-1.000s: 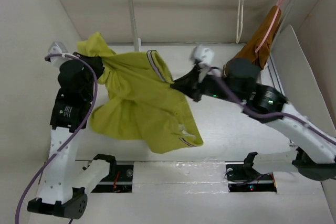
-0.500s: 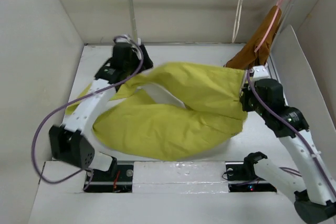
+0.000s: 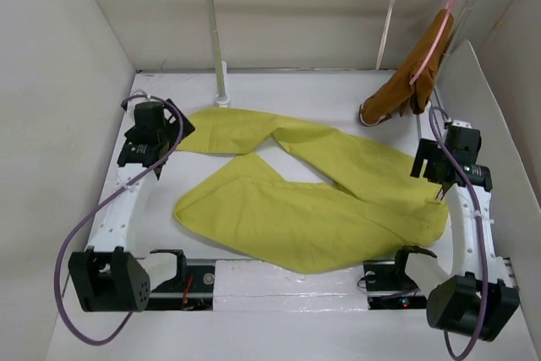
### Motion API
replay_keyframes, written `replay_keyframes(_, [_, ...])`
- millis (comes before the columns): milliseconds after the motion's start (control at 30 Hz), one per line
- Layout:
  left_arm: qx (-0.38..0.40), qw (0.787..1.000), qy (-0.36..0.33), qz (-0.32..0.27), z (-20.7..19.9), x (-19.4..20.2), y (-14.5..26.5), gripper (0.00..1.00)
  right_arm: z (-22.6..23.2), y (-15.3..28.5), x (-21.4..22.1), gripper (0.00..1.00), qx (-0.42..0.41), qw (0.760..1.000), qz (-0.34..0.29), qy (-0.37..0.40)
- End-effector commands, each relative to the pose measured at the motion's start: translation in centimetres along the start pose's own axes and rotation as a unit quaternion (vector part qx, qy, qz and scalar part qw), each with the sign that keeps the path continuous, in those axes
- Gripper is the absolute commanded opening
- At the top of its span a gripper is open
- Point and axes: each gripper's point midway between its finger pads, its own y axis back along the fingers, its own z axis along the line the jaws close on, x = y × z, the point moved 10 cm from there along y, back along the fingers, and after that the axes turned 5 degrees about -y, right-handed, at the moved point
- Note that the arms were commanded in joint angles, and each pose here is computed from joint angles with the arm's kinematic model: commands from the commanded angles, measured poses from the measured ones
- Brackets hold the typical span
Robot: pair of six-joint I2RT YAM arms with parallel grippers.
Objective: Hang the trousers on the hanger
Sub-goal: Flatten out the trousers at the center of the board.
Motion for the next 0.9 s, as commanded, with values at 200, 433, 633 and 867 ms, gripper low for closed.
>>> replay_keyframes(200, [-0.075,0.982,0.171,0.042,7.3,1.6,-7.0,0.93,7.9,4.1,1.5,0.00,-0.333,0.924,-0.093,0.163])
replay_keyframes(433, [-0.007,0.972,0.232,0.021,8.2,-0.2,-11.4,0.94,10.0,5.7,6.6,0.46,-0.398,0.883,-0.064,0.239])
replay_keyframes(633, [0.017,0.964,0.258,0.059,8.4,1.3,-15.7,0.82,11.9,7.5,8.3,0.56,-0.444,0.864,-0.064,0.228])
replay_keyframes(867, [0.042,0.965,0.257,0.026,7.9,-0.6,-17.4,0.23,15.1,9.0,8.7,0.55,-0.491,0.838,-0.067,0.229])
